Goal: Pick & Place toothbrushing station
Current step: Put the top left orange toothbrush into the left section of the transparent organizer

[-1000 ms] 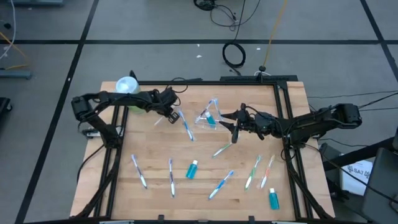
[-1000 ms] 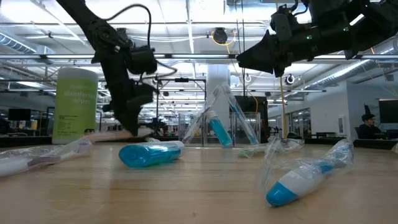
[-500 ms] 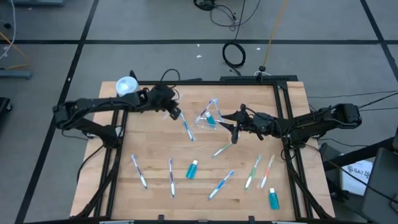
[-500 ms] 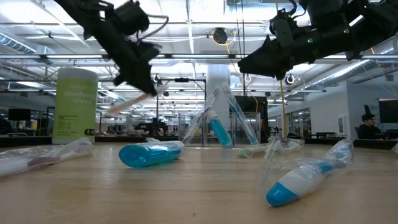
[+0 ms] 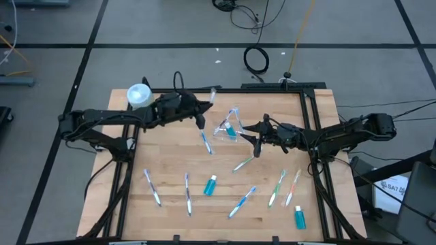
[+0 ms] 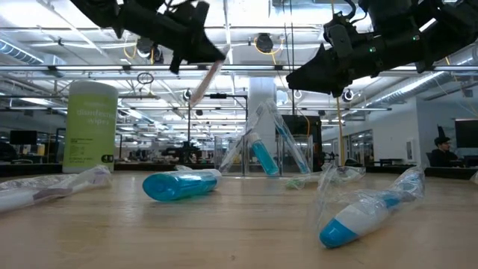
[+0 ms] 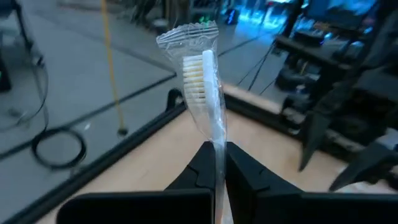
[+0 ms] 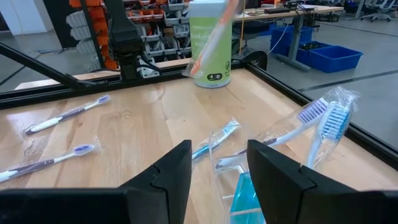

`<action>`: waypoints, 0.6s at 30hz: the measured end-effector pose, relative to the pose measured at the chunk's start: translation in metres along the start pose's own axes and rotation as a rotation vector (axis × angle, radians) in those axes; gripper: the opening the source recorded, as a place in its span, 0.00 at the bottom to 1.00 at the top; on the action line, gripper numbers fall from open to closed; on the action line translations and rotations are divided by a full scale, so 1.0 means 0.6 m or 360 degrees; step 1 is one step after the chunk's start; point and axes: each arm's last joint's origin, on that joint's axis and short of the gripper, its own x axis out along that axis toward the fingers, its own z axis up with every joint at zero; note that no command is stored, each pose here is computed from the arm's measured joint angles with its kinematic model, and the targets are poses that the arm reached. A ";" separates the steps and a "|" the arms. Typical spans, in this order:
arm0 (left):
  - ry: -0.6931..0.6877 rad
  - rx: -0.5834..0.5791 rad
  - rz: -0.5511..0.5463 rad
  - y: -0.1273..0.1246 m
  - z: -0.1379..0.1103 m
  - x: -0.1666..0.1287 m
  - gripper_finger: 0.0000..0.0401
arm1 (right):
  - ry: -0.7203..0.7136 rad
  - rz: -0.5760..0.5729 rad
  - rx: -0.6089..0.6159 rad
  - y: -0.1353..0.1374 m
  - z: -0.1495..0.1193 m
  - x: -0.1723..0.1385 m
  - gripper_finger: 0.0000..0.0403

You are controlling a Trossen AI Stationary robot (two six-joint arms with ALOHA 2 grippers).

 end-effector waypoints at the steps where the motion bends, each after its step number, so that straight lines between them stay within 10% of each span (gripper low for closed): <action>1: -0.0022 0.0018 -0.0019 -0.004 0.001 0.000 0.02 | 0.0000 0.0000 0.0000 0.000 0.000 0.000 0.37; 18: -0.0332 0.0157 0.0059 -0.040 -0.053 0.079 0.04 | 0.0000 -0.0001 0.0001 0.000 0.000 0.000 0.38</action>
